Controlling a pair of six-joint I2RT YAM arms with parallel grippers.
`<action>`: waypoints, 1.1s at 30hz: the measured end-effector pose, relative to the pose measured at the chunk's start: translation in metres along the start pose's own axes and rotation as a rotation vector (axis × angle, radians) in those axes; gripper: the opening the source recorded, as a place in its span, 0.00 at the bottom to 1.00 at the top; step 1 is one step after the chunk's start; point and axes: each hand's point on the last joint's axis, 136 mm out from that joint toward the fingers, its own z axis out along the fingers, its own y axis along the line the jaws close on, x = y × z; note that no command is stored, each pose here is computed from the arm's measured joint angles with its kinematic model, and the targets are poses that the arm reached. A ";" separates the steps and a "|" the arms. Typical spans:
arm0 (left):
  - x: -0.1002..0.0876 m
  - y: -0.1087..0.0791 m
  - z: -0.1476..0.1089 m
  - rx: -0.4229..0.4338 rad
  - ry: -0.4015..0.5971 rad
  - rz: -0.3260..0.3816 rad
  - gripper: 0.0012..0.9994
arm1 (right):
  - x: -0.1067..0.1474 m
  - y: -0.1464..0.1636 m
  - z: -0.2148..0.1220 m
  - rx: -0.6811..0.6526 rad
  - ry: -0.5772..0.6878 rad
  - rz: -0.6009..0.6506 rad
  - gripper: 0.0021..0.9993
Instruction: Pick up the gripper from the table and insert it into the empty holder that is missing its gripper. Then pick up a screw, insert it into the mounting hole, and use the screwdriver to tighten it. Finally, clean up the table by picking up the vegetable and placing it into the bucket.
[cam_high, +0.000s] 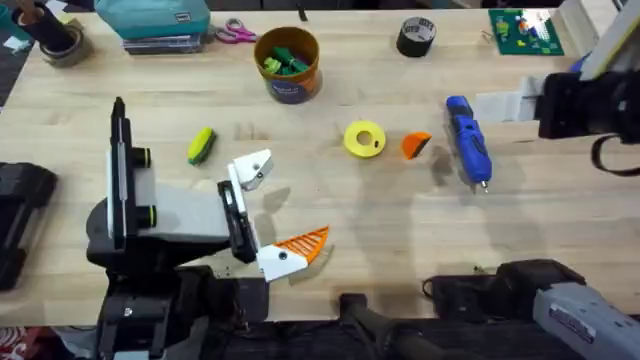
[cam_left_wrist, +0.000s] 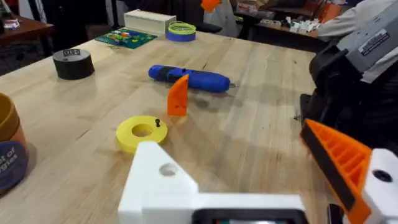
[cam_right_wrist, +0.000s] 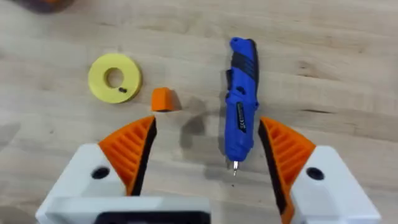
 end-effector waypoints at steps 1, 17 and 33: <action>0.000 0.000 0.000 0.000 0.000 0.000 0.99 | -0.001 0.004 -0.003 -0.009 0.014 -0.012 1.00; 0.000 0.000 0.000 0.000 0.000 0.000 0.99 | -0.016 0.063 0.007 -0.058 0.285 -0.233 1.00; 0.000 0.000 0.000 0.000 0.000 0.000 0.99 | 0.024 0.060 0.056 -0.030 0.405 -0.216 1.00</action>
